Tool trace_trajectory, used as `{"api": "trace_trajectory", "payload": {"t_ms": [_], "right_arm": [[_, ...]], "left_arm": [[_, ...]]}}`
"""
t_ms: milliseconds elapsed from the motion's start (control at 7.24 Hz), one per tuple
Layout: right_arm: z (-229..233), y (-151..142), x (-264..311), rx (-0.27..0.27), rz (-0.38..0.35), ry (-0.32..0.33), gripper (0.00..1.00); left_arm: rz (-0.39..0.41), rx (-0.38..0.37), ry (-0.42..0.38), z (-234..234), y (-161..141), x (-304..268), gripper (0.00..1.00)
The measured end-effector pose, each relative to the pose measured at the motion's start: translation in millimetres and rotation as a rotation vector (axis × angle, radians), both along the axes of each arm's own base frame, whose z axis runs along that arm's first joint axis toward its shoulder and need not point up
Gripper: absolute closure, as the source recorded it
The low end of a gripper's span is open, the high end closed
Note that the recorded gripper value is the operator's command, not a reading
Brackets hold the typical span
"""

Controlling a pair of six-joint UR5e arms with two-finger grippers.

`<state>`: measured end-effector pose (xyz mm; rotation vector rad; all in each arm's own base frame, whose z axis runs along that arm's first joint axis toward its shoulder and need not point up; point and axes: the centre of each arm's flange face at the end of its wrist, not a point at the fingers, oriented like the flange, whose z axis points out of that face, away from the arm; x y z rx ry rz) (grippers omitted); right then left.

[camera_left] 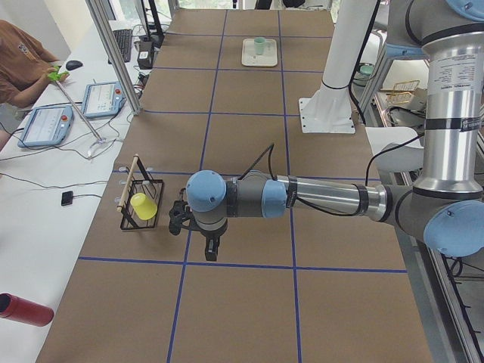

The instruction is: Left arm grabs green cup and hands to right arm on tray

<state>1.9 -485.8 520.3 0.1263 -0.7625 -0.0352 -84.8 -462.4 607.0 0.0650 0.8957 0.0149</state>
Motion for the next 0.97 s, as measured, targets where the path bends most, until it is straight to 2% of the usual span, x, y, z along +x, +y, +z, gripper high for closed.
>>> {"api": "trace_trajectory", "payload": {"t_ms": [414, 967], "right_arm": [[3.2, 0.3, -5.2, -0.002, -0.008, 0.02, 0.0], [21.2, 13.9, -3.2, -0.033, -0.007, 0.04, 0.0]], "left_arm": [[0.003, 0.004, -0.017, 0.0, -0.4, 0.6, 0.0], [0.004, 0.016, -0.018, -7.1, -1.6, 1.3, 0.0]]}}
